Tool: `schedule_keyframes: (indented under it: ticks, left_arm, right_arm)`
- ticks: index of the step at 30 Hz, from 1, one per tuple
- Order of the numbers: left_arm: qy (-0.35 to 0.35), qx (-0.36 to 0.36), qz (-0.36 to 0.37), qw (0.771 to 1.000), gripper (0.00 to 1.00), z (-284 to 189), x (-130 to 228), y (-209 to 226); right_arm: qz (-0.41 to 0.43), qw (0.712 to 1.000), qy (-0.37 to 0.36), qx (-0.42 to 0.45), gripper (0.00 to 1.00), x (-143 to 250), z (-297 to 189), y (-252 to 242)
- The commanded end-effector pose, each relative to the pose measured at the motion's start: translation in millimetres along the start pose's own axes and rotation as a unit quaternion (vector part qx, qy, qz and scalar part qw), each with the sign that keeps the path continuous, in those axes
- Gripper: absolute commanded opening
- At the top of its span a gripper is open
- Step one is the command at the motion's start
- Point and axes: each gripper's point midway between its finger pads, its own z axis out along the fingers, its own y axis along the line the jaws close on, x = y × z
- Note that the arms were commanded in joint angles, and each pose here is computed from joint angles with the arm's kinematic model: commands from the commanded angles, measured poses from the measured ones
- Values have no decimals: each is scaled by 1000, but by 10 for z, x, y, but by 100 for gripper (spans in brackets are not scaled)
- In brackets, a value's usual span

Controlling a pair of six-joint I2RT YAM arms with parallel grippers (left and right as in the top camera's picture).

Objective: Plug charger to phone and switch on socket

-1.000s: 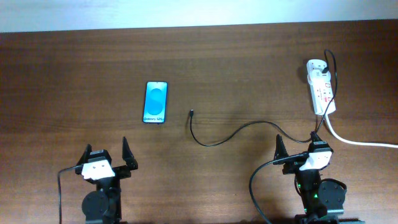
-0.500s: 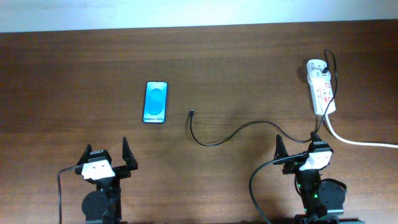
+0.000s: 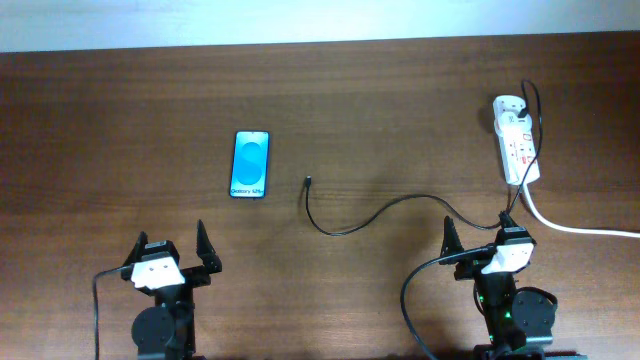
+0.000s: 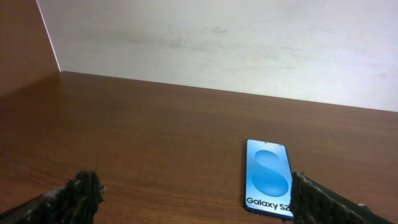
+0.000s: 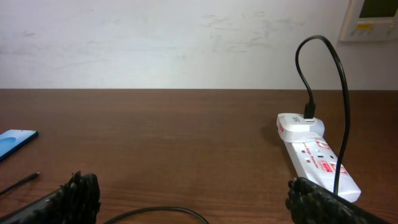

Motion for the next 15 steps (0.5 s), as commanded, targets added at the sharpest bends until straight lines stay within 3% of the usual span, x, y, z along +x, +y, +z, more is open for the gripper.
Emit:
schedule_keyframes:
  ticks: [1, 15]
  left_arm:
    - [-1, -2, 10, 1000, 99, -4, 2, 7]
    - [-2, -1, 9, 1000, 99, -4, -5, 5]
  right_arm:
    - [-1, 1000, 2, -1, 99, 25, 1, 10]
    - [-2, 1000, -10, -29, 98, -38, -2, 106]
